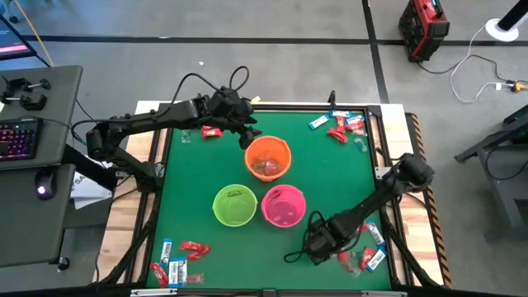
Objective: Sort candy by brand, put in halloween buckets
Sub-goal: Put the green gummy into the orange bucket
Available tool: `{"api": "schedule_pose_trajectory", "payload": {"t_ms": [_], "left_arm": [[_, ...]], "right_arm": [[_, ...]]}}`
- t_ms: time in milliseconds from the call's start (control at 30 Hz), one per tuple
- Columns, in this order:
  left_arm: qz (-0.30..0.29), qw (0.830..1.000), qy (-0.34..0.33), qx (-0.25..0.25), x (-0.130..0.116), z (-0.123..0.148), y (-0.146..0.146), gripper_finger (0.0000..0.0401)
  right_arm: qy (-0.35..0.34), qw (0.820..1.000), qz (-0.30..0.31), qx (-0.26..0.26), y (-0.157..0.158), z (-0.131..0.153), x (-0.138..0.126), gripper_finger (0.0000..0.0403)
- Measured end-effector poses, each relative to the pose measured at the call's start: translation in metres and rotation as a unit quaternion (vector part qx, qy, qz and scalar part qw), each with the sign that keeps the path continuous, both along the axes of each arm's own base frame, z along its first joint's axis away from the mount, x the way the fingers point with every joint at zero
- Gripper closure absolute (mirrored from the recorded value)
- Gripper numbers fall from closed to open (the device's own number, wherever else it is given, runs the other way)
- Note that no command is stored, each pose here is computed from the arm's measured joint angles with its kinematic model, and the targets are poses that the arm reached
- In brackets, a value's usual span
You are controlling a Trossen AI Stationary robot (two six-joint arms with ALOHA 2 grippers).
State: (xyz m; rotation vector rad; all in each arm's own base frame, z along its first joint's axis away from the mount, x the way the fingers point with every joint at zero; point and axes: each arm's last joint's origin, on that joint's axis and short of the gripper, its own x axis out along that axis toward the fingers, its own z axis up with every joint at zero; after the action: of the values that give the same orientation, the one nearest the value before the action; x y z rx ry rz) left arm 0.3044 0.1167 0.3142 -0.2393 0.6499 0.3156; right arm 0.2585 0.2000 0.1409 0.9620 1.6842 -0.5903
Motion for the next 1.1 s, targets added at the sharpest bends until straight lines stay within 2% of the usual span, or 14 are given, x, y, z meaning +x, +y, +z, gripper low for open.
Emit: {"api": "schedule_pose_trajectory", "payload": {"t_ms": [133, 267, 367, 467, 600, 700, 767, 867, 1000, 1100], "left_arm": [[-0.005, 1.0, 0.004, 0.006, 0.0, 0.0, 0.0, 0.0174], [-0.009, 0.999, -0.01, 0.033, -0.012, 0.013, 0.003, 0.0174], [0.027, 0.997, -0.041, 0.063, -0.034, 0.035, 0.011, 0.0174], [0.077, 0.991, -0.066, 0.091, -0.059, 0.055, 0.019, 0.0174], [0.126, 0.981, -0.105, 0.105, -0.089, 0.076, 0.024, 0.0174], [0.141, 0.978, -0.128, 0.086, -0.1, 0.083, 0.024, 0.0174], [0.115, 0.982, -0.136, 0.067, -0.101, 0.083, 0.021, 0.0174], [0.081, 0.988, -0.127, 0.038, -0.099, 0.08, 0.016, 0.0174], [0.089, 0.992, -0.092, 0.001, -0.094, 0.069, 0.013, 0.0174], [0.109, 0.991, -0.076, -0.015, -0.094, 0.065, 0.01, 0.0174]], "right_arm": [[0.009, 1.0, 0.0, -0.002, 0.0, -0.002, 0.0, 0.0217], [0.006, 1.0, 0.011, -0.01, -0.005, 0.011, -0.006, 0.0311], [-0.01, 0.999, 0.012, -0.031, -0.013, 0.035, -0.016, 0.0382], [-0.045, 0.997, 0.015, -0.062, -0.031, 0.068, -0.03, 0.0381], [-0.124, 0.984, -0.024, -0.127, -0.07, 0.116, -0.051, 0.0373], [-0.229, 0.953, -0.067, -0.188, -0.105, 0.145, -0.056, 0.0386], [-0.296, 0.925, -0.08, -0.224, -0.126, 0.158, -0.051, 0.0395], [-0.375, 0.891, -0.033, -0.252, -0.153, 0.17, -0.03, 0.0399], [-0.445, 0.847, 0.044, -0.288, -0.184, 0.171, 0.008, 0.0386], [-0.47, 0.822, 0.056, -0.316, -0.211, 0.165, 0.032, 0.0364]]}}
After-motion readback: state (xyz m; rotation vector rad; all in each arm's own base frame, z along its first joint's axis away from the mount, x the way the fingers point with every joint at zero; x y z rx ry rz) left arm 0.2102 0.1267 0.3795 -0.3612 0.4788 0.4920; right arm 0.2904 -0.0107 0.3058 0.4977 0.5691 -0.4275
